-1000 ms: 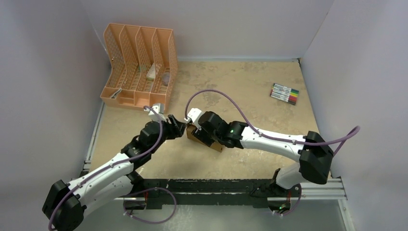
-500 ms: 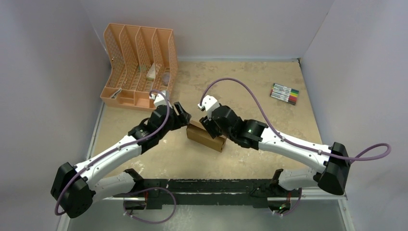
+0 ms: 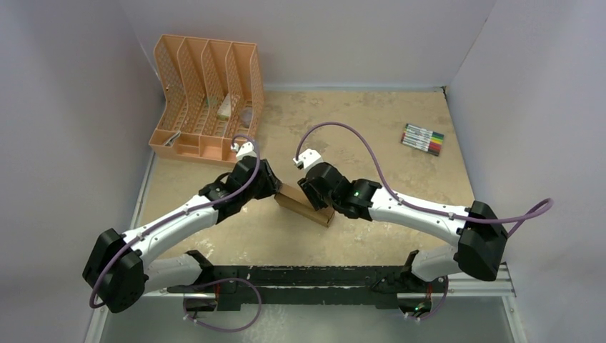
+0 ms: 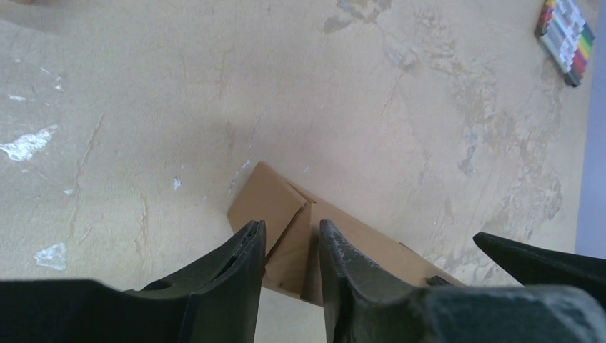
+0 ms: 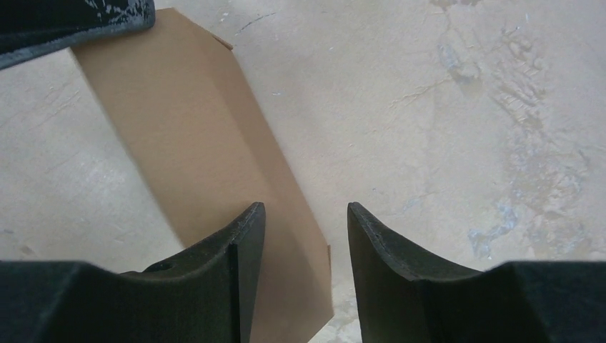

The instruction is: Fold the paper box

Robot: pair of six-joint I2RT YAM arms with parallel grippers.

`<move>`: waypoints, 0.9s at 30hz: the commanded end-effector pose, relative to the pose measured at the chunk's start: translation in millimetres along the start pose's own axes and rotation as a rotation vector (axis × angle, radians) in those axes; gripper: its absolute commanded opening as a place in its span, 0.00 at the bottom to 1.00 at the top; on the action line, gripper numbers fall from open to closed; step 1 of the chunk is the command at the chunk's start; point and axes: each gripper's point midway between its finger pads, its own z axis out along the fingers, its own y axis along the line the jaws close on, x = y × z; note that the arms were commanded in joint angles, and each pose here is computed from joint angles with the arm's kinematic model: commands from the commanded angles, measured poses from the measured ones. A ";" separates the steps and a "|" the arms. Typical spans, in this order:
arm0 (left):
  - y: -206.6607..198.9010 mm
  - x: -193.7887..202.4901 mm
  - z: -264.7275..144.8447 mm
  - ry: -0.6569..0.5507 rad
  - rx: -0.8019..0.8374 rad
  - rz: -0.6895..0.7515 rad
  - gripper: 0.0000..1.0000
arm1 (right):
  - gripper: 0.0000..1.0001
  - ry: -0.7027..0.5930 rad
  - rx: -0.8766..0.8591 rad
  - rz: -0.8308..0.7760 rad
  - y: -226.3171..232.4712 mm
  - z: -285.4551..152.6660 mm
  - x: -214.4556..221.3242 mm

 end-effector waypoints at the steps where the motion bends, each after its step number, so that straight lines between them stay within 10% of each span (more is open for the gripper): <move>1: -4.3 12.4 5.9 0.046 0.040 -0.022 0.29 | 0.49 -0.020 -0.039 0.058 9.6 2.2 -1.3; 8: 5.3 31.2 8.1 0.101 0.035 -0.025 0.19 | 0.49 0.037 -0.026 0.059 11.5 14.6 20.2; 27: 10.9 -14.1 -27.6 0.011 -0.116 -0.017 0.49 | 0.47 -0.102 -0.172 0.027 20.5 -37.3 -41.9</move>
